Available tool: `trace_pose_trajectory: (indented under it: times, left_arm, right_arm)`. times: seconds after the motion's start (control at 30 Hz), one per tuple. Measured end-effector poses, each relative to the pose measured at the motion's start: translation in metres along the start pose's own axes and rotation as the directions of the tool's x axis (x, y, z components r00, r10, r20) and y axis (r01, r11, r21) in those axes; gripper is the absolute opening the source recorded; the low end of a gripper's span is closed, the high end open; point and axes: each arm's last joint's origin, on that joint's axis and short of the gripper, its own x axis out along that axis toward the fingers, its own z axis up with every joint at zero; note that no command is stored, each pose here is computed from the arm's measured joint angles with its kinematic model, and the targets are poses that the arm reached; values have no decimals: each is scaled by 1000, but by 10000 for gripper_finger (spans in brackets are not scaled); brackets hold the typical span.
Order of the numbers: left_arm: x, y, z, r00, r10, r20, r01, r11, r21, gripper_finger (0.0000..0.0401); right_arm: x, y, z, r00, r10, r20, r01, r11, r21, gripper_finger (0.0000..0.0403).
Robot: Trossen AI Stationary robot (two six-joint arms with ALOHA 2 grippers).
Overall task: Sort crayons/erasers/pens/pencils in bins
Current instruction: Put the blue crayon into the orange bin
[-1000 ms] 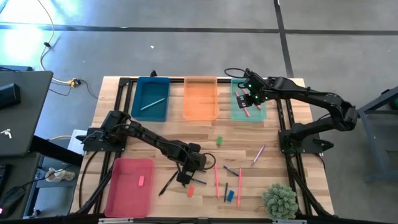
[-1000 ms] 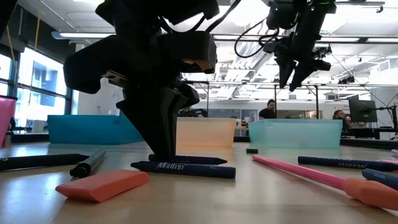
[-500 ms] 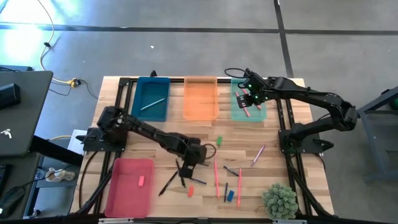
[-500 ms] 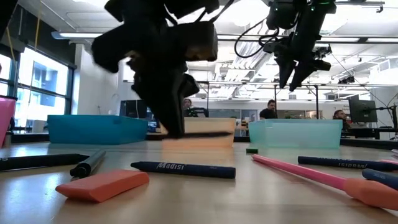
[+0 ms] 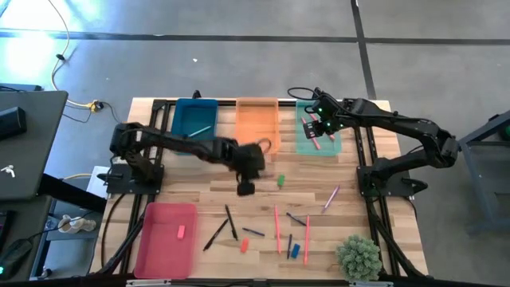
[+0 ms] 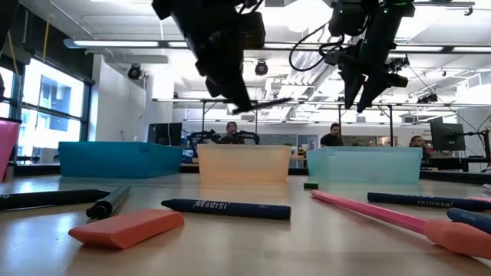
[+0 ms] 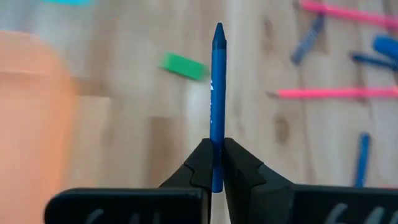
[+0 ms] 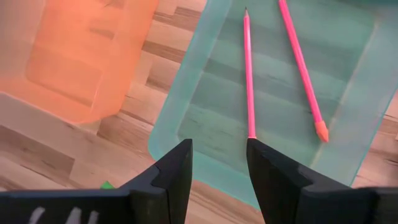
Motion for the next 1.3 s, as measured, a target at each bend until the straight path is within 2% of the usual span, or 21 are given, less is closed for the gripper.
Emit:
trace_pose_trajectory:
  times: [0.27,0.4,0.5,0.63,0.9,1.3]
  left_arm:
    - [-30,74,10,981,134,142,-105,976,-190,5]
    - [-37,112,5,967,208,145,-154,936,-318,5]
    - [-34,136,-4,965,243,99,-181,890,-419,5]
    - [-25,158,-12,963,263,58,-203,850,-486,5]
    - [4,180,-28,967,251,-34,-223,779,-586,5]
    - [7,183,-30,967,250,-43,-223,758,-613,44]
  right_arm:
    - [0,1,1,1000,5,7,-5,1000,-4,144]
    - [0,2,3,999,23,28,-22,999,-23,144]
    - [0,4,4,998,37,46,-35,999,-42,144]
    - [0,6,7,995,60,75,-54,995,-82,144]
    - [-2,11,14,982,117,146,-87,977,-196,144]
    - [-5,18,23,953,187,239,-98,935,-340,144]
